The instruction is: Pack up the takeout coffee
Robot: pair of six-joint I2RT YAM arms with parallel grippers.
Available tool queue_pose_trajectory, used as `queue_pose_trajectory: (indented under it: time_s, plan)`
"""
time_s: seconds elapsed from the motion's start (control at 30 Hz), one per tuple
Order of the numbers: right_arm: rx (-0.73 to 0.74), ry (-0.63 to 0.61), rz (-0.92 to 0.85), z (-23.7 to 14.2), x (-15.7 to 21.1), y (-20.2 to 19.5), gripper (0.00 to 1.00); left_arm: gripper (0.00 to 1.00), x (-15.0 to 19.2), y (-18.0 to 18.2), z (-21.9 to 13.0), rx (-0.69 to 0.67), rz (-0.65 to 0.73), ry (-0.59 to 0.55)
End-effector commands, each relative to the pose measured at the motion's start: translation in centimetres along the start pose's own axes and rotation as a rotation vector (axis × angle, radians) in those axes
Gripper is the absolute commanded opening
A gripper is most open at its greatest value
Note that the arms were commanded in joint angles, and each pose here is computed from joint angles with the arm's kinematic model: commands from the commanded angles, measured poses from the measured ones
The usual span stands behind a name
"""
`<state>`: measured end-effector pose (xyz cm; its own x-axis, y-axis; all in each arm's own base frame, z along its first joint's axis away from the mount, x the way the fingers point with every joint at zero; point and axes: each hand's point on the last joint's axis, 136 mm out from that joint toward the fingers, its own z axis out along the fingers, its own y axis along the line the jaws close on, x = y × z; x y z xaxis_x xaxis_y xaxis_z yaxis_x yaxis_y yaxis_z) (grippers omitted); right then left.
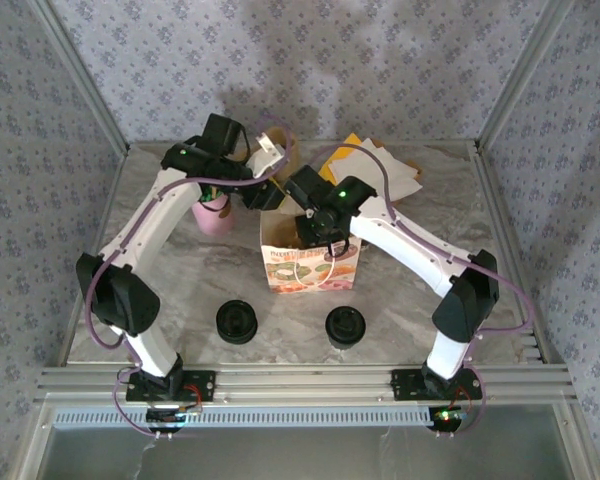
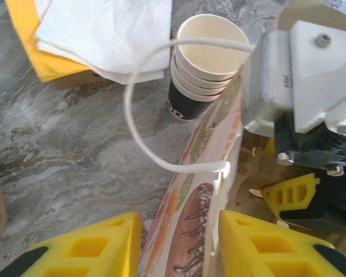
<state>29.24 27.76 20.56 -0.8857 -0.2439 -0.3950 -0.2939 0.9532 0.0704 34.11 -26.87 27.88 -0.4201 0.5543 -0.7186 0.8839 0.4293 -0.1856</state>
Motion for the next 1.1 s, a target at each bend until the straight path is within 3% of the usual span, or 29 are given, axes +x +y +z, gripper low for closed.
queue_pose_trajectory:
  time_s: [0.0,0.2,0.37,0.73,1.07]
  plan:
    - [-0.011,-0.009,0.0,-1.0,0.1,-0.5,0.29,0.38,0.5,-1.8,0.7,0.067,0.018,0.028]
    - [-0.011,-0.011,0.002,-1.2,0.2,-0.7,0.29,0.29,0.9,-2.3,1.3,0.059,0.027,0.049]
    - [-0.014,-0.015,0.005,-1.3,0.3,-0.8,0.29,0.0,1.0,-1.4,1.7,0.011,0.014,0.065]
    - [-0.014,-0.016,0.014,-1.2,0.5,-0.9,0.29,0.0,0.1,0.5,2.2,-0.117,-0.053,0.075]
    - [-0.024,-0.018,0.011,-1.1,0.7,-0.5,0.29,0.0,-0.4,-0.3,2.0,-0.157,-0.07,0.025]
